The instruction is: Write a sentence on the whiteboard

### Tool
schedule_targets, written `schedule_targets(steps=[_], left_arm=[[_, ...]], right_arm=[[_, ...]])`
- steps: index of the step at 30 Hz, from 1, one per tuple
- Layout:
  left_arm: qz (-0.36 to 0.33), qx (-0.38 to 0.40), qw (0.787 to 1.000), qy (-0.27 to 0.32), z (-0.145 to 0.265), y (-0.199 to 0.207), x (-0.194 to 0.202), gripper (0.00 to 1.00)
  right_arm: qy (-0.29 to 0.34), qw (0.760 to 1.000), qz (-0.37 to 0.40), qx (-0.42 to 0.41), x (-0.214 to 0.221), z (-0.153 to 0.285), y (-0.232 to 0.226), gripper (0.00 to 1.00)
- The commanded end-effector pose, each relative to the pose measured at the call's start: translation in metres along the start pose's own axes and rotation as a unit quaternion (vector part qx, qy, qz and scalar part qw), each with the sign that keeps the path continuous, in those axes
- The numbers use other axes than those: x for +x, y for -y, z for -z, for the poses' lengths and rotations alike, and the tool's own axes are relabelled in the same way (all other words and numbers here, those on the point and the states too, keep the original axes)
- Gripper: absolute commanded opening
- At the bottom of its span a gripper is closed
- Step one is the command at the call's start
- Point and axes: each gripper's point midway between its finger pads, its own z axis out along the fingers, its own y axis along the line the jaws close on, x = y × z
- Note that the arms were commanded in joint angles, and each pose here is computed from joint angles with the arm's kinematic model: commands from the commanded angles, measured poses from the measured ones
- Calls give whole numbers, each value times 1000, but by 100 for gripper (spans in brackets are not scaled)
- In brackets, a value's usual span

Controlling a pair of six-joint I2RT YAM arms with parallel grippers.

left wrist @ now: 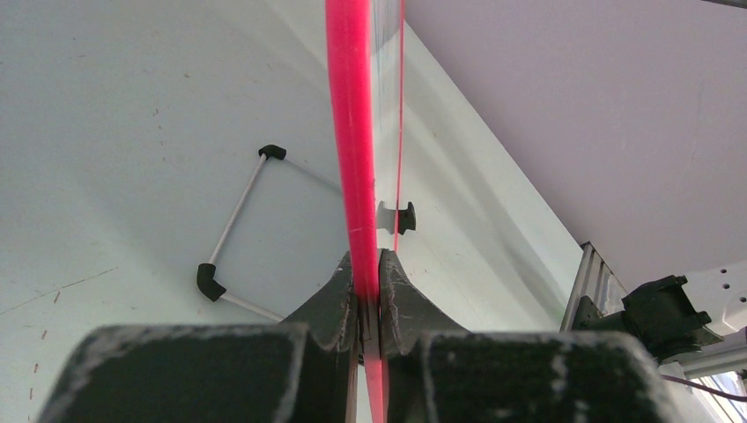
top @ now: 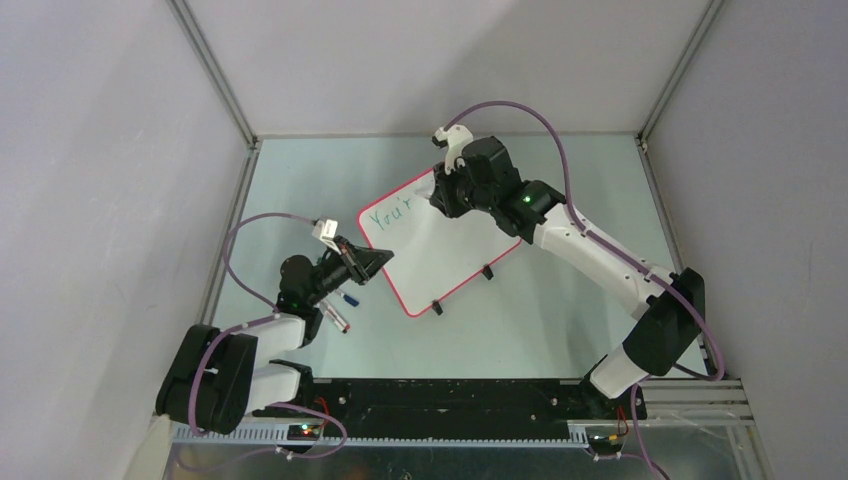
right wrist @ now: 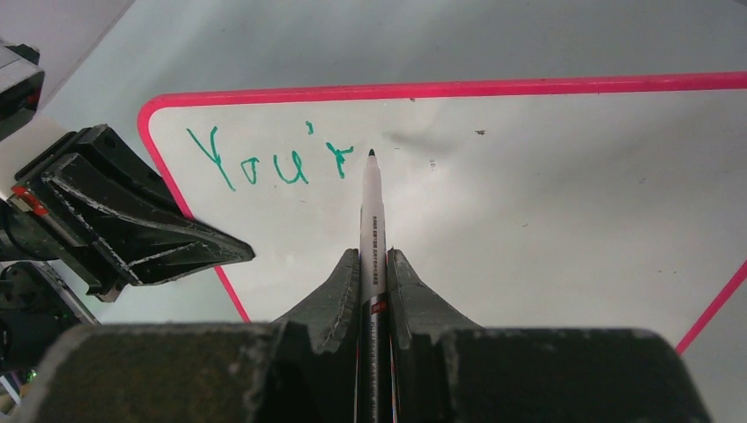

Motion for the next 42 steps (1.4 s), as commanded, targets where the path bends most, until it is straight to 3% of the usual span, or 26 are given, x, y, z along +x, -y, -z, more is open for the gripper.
schedule_targets(steps=[1,42], left_arm=[[-54,-4,999,-2,-1,-5,-1,5],[-55,-5,998,-3,0,-5,0,5]], right_arm=[[21,1000,5,8,-10,3,5,0],[1,1000,2,9,-3,-13,6,0]])
